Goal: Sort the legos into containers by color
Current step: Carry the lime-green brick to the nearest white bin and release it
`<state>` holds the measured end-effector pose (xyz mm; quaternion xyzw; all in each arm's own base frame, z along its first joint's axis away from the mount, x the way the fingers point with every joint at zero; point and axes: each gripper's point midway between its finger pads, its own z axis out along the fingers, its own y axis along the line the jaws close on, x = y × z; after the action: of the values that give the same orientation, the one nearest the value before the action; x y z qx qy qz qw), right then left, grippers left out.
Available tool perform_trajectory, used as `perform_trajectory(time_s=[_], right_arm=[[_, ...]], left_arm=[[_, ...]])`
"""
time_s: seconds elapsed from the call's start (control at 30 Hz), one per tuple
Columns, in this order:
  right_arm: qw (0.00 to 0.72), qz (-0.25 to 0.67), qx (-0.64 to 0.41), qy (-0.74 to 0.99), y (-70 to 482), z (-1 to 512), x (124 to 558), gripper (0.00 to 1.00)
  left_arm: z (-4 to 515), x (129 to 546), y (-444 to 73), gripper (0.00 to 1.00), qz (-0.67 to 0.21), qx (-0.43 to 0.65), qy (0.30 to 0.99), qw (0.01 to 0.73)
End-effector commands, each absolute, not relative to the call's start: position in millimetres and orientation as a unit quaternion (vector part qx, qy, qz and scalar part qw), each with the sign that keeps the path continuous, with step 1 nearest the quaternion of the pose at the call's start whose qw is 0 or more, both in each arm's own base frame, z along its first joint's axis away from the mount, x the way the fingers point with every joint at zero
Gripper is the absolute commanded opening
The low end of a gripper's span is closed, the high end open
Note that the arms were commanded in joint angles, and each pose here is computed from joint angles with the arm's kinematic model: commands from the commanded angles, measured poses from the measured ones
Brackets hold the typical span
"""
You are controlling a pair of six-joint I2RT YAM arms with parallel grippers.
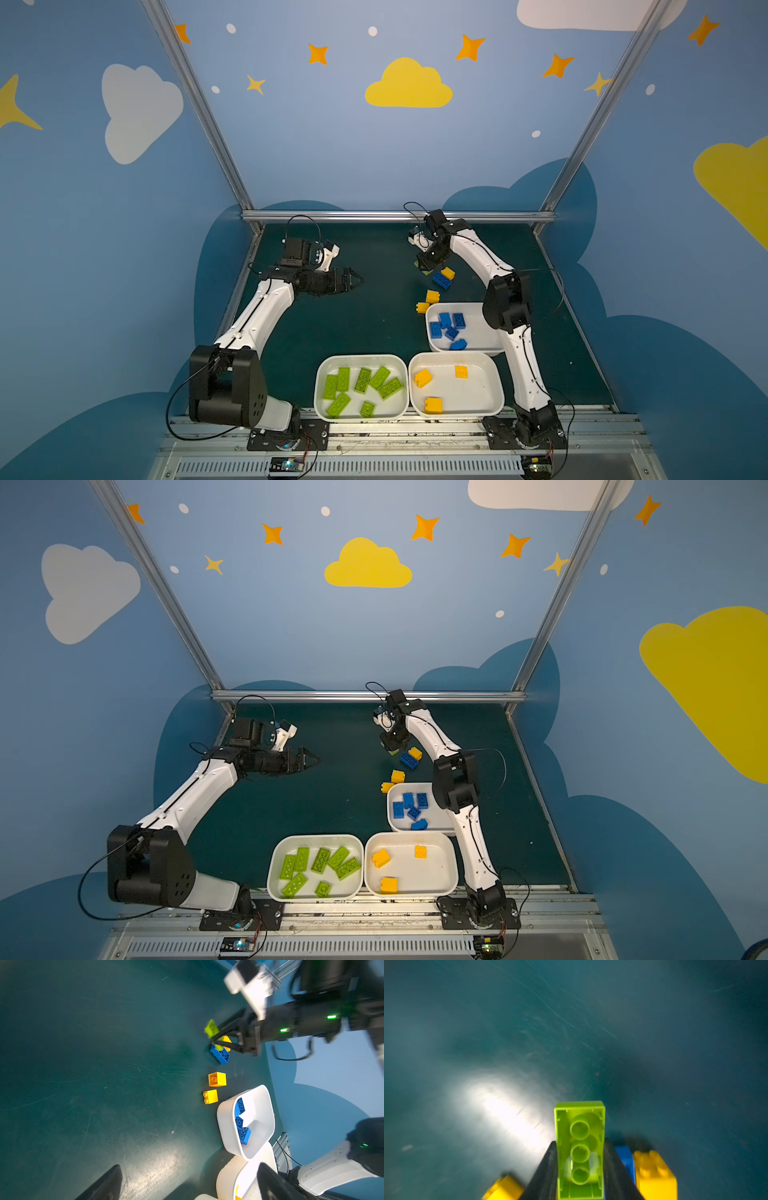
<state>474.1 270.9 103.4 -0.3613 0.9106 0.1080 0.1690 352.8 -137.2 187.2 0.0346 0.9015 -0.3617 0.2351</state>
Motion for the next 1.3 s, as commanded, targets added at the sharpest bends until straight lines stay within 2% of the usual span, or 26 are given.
perform_trajectory(time_s=[0.0,0.17,0.33,0.47,0.57,0.7,1.07,1.13,1.27], right_arm=[[0.186,0.167,-0.377,0.892,293.6,160.3,430.6,0.29],[0.219,0.197,-0.449,0.844,324.6,189.8,357.0,0.31],[0.236,0.268,-0.545,0.759,358.8,209.9,268.8,0.32],[0.237,0.310,-0.614,0.686,378.3,206.3,196.0,0.33],[0.234,0.337,-0.644,0.646,388.2,189.3,157.0,0.33],[0.209,0.357,-0.664,0.623,396.4,174.4,122.3,0.33],[0.121,0.296,-0.774,0.546,404.5,100.2,59.9,0.36],[0.107,0.286,-0.779,0.548,405.9,93.2,57.6,0.40],[0.105,0.250,-0.754,0.598,409.4,101.9,74.8,0.56]], left_arm=[[193.9,356.1,-137.4,0.99,-0.365,0.043,0.898,0.241],[197.2,354.7,-136.3,0.99,-0.362,0.044,0.898,0.245],[196.3,350.8,-135.5,1.00,-0.361,0.043,0.900,0.242],[196.5,347.2,-133.2,1.00,-0.356,0.040,0.901,0.245],[196.6,344.9,-132.4,0.99,-0.355,0.039,0.901,0.245],[195.9,341.8,-131.7,0.99,-0.353,0.039,0.902,0.245],[193.2,335.1,-130.0,0.99,-0.351,0.034,0.902,0.248],[192.0,334.0,-129.2,1.00,-0.350,0.032,0.903,0.248],[191.4,332.6,-129.5,0.99,-0.350,0.032,0.903,0.248]])
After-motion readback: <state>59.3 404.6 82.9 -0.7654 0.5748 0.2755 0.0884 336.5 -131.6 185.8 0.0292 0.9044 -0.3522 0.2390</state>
